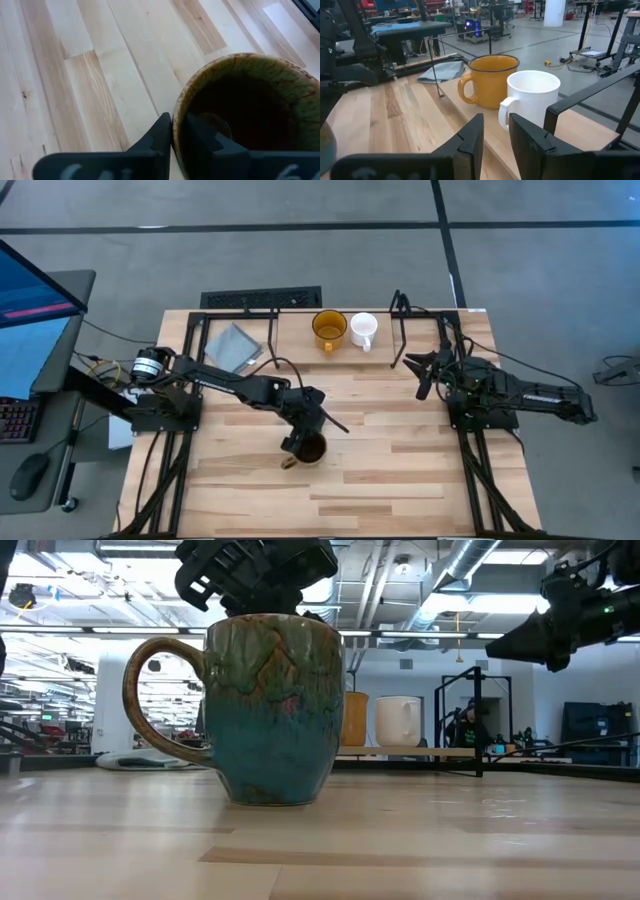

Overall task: Stack small to large cups/mugs on shelf
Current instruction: Put the brown mug on the shelf

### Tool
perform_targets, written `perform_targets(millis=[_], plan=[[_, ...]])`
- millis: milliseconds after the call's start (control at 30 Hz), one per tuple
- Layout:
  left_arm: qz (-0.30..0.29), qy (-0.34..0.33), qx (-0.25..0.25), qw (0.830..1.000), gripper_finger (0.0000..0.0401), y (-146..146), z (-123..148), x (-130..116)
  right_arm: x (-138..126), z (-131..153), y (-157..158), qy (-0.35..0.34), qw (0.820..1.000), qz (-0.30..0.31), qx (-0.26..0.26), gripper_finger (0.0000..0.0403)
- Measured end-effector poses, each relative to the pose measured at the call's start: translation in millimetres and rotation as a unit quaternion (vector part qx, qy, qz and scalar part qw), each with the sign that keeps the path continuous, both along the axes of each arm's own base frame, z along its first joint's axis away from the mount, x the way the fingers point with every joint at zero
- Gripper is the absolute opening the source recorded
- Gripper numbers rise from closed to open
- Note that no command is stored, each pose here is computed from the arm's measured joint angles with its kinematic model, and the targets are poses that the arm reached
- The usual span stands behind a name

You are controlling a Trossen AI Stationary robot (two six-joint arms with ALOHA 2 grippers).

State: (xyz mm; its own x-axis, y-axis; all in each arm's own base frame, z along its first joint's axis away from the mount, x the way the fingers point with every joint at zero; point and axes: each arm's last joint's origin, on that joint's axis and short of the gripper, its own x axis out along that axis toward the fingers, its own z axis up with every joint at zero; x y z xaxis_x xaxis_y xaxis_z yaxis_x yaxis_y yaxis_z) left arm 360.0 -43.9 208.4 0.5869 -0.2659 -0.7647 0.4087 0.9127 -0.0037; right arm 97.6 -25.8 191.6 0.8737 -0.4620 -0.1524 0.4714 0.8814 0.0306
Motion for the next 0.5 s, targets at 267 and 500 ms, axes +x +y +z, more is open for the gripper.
perform_targets(millis=[267,500], plan=[[0.031,0.005,-0.004,0.999,0.0020,0.8,0.2,0.2,-0.2,-1.2,0.0,0.007,1.000,0.000,0.000,0.0113],[0.106,0.029,-0.033,0.993,0.0019,2.6,-0.4,-0.9,-0.4,-2.2,0.1,0.012,1.000,0.000,0.001,0.0113]])
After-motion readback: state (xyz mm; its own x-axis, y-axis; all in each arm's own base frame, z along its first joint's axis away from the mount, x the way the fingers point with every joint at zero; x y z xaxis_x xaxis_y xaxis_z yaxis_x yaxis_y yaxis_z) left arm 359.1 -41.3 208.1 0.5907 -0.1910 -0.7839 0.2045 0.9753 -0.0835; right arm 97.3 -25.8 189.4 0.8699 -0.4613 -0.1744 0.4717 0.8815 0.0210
